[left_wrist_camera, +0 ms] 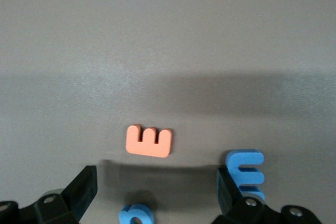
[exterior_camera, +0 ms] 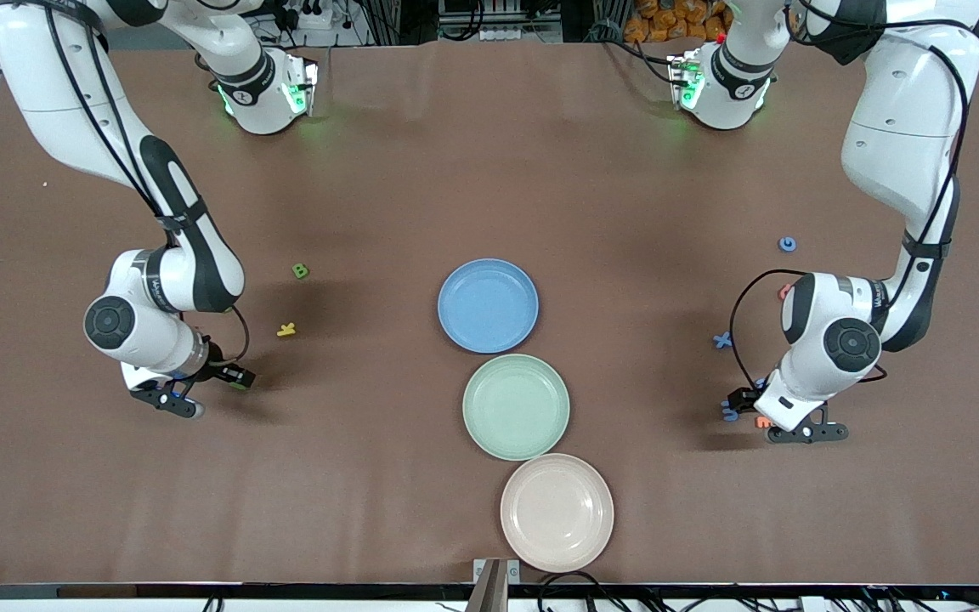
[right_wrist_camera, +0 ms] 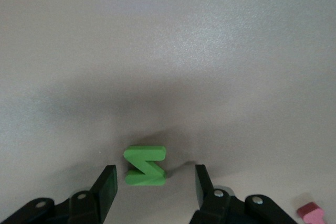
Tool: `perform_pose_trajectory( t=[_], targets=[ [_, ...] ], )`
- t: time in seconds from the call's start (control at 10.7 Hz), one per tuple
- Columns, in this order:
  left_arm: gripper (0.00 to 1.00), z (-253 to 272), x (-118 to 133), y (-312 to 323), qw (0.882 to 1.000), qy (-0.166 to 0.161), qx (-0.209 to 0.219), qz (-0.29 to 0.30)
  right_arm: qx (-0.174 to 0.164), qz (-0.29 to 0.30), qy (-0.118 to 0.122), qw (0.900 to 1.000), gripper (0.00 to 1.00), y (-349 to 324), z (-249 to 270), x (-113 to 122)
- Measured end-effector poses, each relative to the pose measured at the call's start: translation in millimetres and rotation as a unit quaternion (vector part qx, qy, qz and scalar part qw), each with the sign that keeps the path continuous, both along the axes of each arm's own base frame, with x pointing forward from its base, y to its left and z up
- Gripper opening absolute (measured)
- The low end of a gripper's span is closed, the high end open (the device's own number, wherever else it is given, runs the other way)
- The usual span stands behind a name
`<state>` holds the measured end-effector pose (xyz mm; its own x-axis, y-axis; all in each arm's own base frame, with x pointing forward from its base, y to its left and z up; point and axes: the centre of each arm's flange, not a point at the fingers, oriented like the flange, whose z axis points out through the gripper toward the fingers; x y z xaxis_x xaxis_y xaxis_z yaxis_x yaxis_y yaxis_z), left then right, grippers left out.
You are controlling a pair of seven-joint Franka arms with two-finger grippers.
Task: Sort letters by color into matching plates
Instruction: 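Grasp the green Z with the right gripper while the left gripper grasps the blue e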
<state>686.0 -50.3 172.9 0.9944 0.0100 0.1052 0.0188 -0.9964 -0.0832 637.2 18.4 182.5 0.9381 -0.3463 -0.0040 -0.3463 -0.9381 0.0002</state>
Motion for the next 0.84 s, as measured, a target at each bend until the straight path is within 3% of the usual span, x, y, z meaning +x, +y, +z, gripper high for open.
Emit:
perform_pose_trajectory(
  t=[0.28, 0.56, 0.66, 0.75, 0.84],
  targets=[
    [1.00, 0, 0, 10, 1.000, 0.002, 0.001, 0.008, 0.000, 0.001, 0.005, 1.000, 0.62, 1, -7, -1],
    [1.00, -3, -4, 26, 0.999, 0.040, 0.006, 0.028, 0.000, 0.003, 0.004, 1.000, 0.59, 4, -8, 2],
    [1.00, -3, -6, 28, 0.998, 0.055, 0.003, 0.039, 0.000, 0.003, 0.002, 1.000, 0.55, 5, -8, 3],
    [1.00, -4, -8, 26, 0.997, 0.066, -0.003, 0.047, 0.000, 0.004, -0.001, 1.000, 0.40, 6, -5, 6],
    [1.00, -4, -9, 23, 0.996, 0.071, -0.012, 0.054, 0.000, 0.005, -0.004, 1.000, 0.34, 6, -3, 8]
  ],
)
